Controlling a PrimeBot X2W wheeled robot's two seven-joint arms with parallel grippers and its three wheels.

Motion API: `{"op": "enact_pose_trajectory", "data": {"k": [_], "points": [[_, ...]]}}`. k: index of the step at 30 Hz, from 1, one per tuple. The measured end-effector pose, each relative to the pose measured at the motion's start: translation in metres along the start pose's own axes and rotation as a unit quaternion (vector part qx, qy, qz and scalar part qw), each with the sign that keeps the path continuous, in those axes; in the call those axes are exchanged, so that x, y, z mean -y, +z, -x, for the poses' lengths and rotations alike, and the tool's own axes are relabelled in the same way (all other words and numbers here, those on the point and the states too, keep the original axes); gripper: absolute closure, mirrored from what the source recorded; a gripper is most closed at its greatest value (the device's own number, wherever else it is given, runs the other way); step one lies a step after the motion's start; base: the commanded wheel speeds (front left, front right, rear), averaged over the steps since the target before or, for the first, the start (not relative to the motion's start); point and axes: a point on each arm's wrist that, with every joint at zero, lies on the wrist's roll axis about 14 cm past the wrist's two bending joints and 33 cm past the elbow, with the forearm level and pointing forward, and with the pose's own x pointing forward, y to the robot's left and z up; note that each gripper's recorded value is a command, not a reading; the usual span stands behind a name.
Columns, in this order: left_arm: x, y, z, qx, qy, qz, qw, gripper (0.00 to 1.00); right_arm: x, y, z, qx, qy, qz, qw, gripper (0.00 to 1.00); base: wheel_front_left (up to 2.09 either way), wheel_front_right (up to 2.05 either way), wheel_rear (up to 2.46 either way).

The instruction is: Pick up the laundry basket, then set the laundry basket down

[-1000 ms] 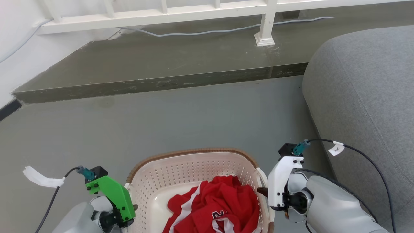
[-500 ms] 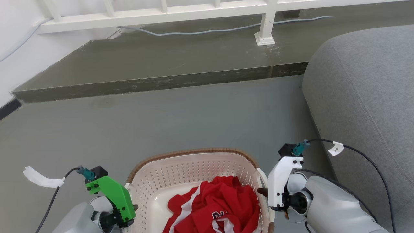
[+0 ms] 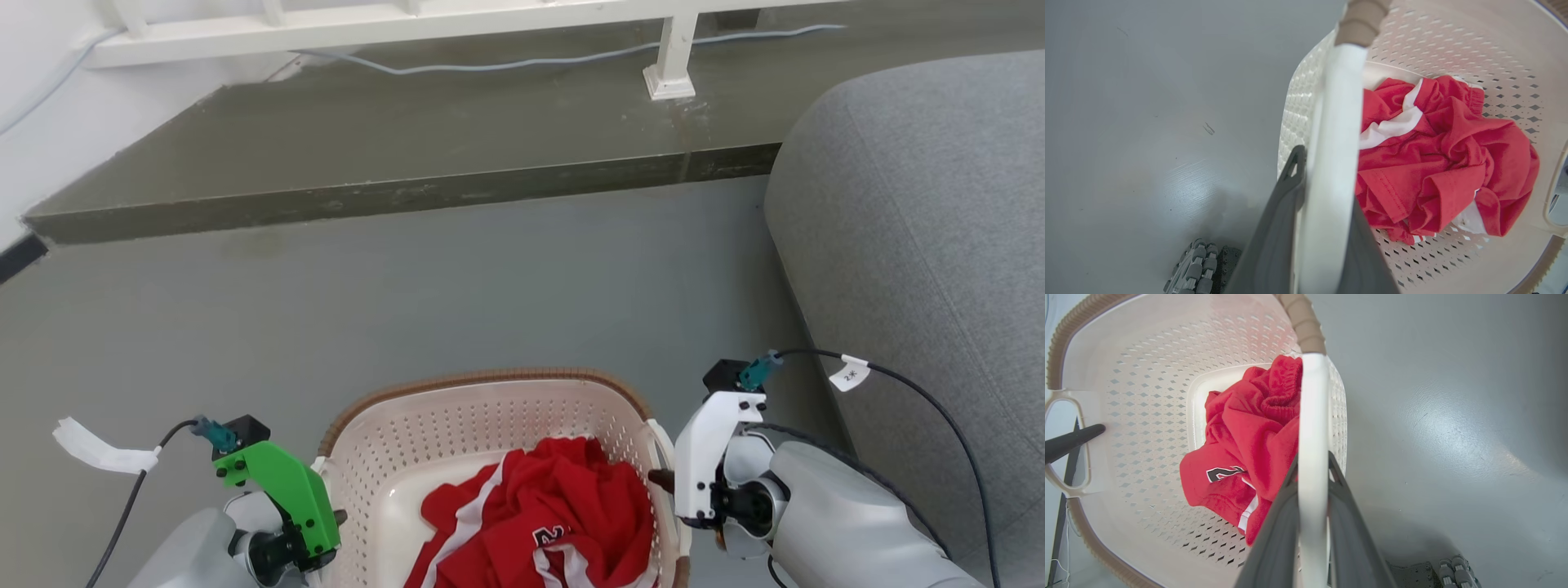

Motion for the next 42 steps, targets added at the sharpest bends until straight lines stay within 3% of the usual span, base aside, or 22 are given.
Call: {"op": "enact_pose_trajectory", "data": {"k": [19, 42], "points": [[-0.002, 0.035, -0.025, 0.036, -0.008, -0.009, 0.999, 1.0, 0.011, 0.043, -0.022, 0.049, -0.018, -0.004, 0.999, 1.0, 0.0, 0.0, 0.0], [-0.036, 0.054, -0.101, 0.037, 0.002, -0.01, 0.999, 1.0, 0.05, 0.055, -0.098, 0.036, -0.049, -0.011, 0.998, 1.0, 0.0, 0.0, 0.0]]}}
